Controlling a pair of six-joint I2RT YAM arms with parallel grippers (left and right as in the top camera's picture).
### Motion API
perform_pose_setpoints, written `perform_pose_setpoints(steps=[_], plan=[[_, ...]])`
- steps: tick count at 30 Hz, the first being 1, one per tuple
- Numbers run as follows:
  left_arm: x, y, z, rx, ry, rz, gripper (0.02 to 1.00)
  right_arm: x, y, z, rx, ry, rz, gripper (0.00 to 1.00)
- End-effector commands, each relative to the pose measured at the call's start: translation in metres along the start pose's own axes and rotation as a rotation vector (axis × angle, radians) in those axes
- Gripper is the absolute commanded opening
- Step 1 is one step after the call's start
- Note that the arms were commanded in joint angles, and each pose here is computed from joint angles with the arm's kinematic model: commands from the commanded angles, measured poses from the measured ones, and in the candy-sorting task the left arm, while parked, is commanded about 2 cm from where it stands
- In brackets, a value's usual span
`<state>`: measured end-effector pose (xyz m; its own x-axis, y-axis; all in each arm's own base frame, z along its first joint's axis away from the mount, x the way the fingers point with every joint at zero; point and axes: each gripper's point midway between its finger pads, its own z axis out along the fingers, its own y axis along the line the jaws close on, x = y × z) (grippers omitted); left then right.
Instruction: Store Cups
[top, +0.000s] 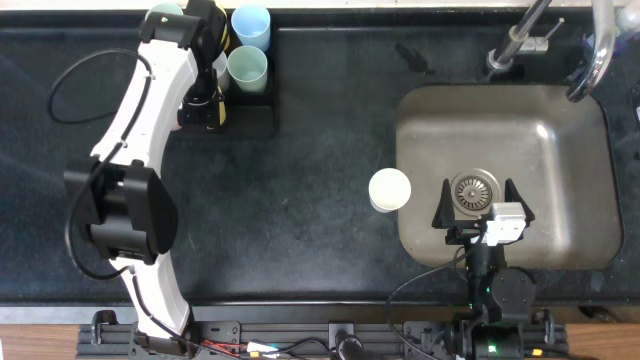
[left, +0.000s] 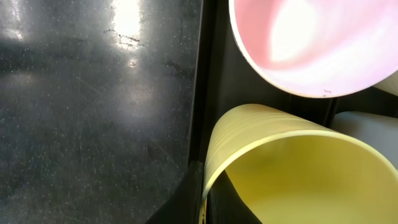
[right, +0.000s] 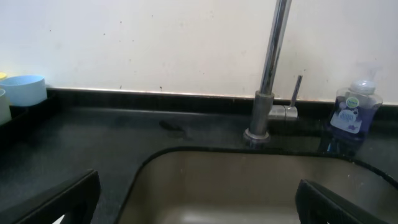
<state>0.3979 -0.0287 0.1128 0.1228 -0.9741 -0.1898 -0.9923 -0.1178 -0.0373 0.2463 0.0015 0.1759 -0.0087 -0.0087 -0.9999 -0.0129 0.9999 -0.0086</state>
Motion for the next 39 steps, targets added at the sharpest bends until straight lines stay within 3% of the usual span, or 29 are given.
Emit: perform_pose_setpoints(steps=[1, 39], plan=[[-0.001, 0.002, 0.009, -0.028, -0.008, 0.017, 0.038, 0.005, 0.0, 0.001, -0.004, 0.006, -0.004, 0.996], [0.003, -0.003, 0.024, -0.039, -0.018, 0.019, 0.056, 0.005, 0.0, 0.001, -0.004, 0.006, -0.004, 0.996]])
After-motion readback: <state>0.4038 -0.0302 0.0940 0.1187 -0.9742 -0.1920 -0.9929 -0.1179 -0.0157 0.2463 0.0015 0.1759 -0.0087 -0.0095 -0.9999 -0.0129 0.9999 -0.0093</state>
